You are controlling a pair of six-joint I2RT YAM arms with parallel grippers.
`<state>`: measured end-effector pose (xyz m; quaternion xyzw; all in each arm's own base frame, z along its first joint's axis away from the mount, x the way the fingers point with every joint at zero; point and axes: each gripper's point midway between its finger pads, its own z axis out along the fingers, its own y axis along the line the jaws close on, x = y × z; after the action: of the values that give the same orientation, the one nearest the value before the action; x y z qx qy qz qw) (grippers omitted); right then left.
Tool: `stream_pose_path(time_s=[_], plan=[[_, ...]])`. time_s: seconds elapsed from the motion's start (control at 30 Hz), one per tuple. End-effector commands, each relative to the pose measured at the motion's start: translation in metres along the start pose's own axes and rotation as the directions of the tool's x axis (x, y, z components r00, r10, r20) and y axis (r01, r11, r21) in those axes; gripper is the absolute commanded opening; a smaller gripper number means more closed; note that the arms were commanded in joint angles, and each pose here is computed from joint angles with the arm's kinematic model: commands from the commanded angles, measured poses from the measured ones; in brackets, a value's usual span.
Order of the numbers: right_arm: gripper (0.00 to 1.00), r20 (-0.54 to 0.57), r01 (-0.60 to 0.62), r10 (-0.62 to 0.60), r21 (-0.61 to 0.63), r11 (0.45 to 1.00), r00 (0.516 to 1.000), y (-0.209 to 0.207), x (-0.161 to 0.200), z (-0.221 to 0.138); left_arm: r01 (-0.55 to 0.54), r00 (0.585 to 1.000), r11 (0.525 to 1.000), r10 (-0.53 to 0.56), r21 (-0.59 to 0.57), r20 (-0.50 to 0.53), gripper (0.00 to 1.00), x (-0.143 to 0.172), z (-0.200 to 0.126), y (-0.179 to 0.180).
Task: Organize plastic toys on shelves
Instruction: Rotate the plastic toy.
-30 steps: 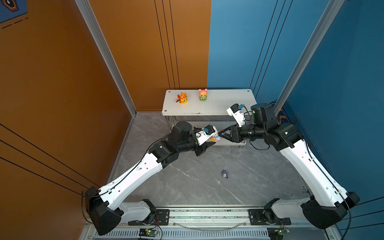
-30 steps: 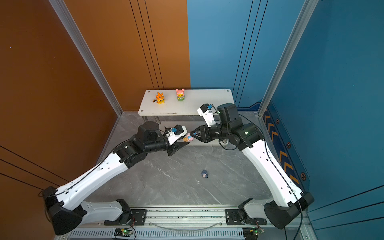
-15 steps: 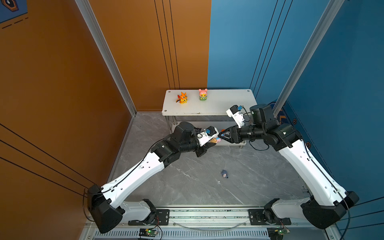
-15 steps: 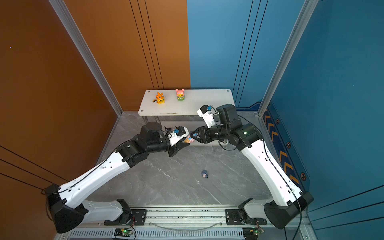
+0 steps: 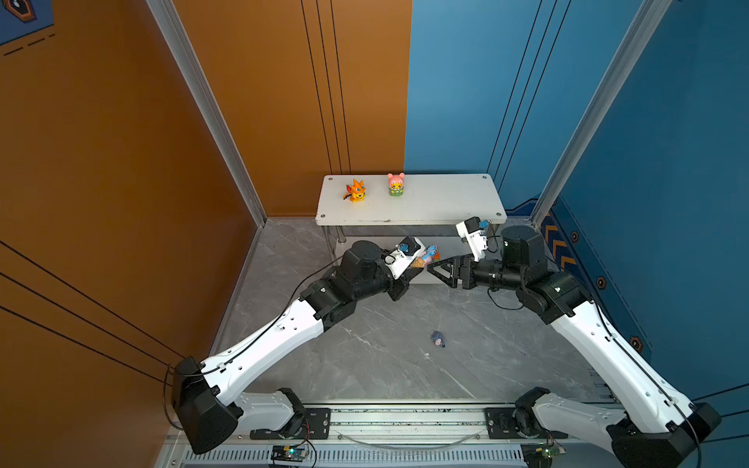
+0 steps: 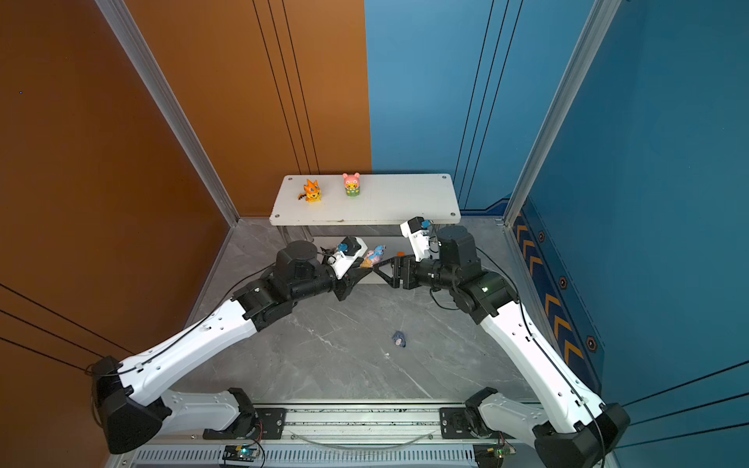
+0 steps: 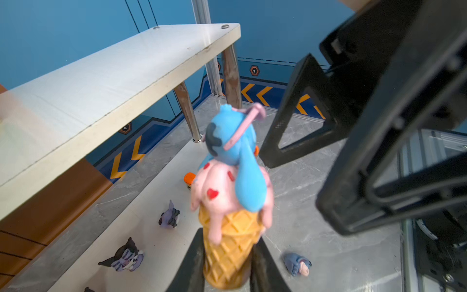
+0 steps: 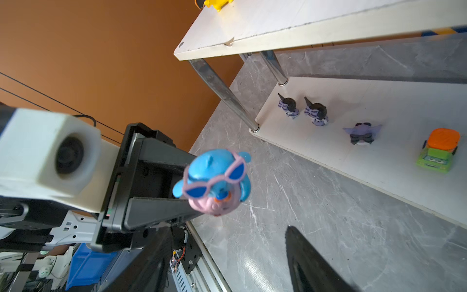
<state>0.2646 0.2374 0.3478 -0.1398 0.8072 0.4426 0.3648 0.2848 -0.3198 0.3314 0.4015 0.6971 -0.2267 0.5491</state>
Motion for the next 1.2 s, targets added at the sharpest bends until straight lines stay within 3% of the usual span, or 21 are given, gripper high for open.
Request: stream_pose_path(time_s=[0.0,0.37,0.8,1.03,1.17], plan=[[0.74,0.164,-0.029,0.036,-0.045,0.999,0.986,0.007,-0.027,-0.004,0.053,0.998,0.993,-0.048,-0.108,0.051,0.05,-0.011,0.003,0.012],[0.79,0.31,0.044,-0.01,-0.105,0.993,0.951,0.017,-0.044,-0.008,0.102,0.99,0.99,-0.092,-0.096,0.105,0.05,-0.019,0.003,0.006],[0.78,0.257,0.074,-0.04,-0.122,0.99,0.966,0.018,-0.04,0.02,0.114,0.985,0.991,-0.103,-0.076,0.135,0.05,-0.028,-0.001,0.004],[0.67,0.262,0.097,-0.065,-0.114,0.989,0.963,0.016,-0.04,0.023,0.117,0.984,0.991,-0.107,-0.068,0.141,0.05,-0.029,-0.002,0.005],[0.51,0.258,0.121,-0.085,-0.125,0.985,0.962,0.02,-0.041,0.024,0.12,0.984,0.991,-0.111,-0.059,0.138,0.05,-0.029,0.0,0.004]])
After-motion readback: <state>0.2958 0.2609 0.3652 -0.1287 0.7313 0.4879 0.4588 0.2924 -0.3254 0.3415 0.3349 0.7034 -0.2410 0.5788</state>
